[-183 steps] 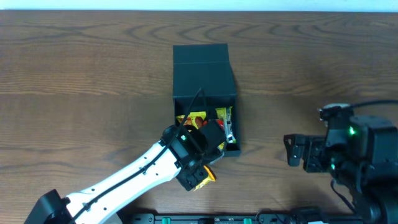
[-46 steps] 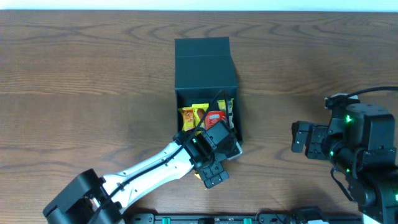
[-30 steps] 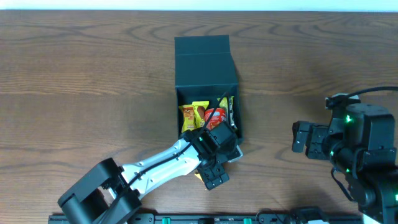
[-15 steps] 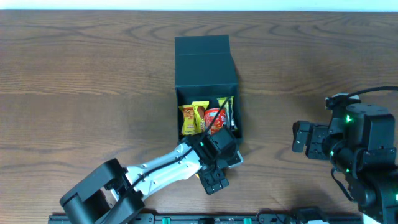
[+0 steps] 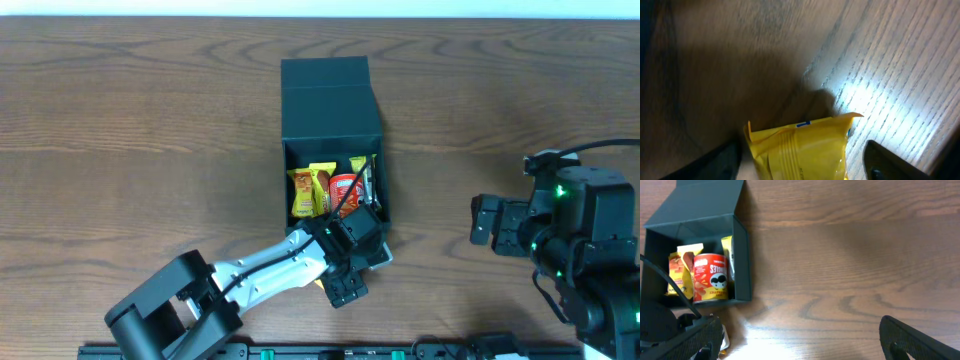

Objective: Pack container
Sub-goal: 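Lift the packet and drop it into the box with the left gripper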

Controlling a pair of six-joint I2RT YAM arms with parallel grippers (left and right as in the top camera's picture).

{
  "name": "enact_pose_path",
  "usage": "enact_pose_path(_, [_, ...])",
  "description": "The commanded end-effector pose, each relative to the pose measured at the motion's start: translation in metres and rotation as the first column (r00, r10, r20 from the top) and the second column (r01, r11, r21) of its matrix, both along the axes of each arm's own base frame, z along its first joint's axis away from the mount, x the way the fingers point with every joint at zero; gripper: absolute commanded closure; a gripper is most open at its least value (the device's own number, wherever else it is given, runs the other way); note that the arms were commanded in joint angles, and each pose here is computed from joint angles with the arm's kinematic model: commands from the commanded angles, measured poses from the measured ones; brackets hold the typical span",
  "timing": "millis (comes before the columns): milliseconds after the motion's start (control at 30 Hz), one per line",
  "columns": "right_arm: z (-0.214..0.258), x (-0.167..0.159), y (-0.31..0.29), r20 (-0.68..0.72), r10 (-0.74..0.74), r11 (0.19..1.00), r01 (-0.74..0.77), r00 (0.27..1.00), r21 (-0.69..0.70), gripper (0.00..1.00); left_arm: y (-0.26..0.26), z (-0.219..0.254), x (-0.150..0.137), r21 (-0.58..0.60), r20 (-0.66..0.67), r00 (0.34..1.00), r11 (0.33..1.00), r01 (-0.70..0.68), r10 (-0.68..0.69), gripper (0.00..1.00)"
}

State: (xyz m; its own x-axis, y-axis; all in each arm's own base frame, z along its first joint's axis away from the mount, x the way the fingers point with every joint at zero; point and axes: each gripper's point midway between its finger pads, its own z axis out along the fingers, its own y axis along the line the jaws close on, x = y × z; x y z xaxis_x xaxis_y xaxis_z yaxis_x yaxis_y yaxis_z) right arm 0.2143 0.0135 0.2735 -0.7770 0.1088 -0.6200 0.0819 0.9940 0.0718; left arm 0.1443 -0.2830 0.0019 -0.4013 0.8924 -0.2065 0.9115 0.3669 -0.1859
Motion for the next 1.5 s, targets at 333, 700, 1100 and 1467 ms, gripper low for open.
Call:
enact_pose_path(333, [0.003,0.0,-0.005,0.012,-0.011,0.999,0.011,1.0,-0.031,0.01,0.015,-0.015,0.007,0.09,0.05,0.999,0.996,-0.009,0.005,0.38])
enact_pose_path(700, [0.003,0.0,-0.006,0.013,-0.013,0.999,0.014,1.0,-0.033,0.01,0.022,-0.016,0.017,0.127,0.109,0.994,0.992,-0.025,0.011,0.48])
enact_pose_path(1100, [0.004,0.0,-0.006,0.013,-0.013,0.999,0.014,1.0,-0.033,0.01,0.012,-0.005,0.023,0.098,0.121,0.993,0.995,-0.027,0.015,0.54])
enact_pose_path(1467, [0.004,0.0,-0.006,0.013,-0.014,0.999,0.014,1.0,-0.033,0.01,-0.001,0.013,0.031,0.063,0.139,0.99,0.997,-0.035,0.026,0.58])
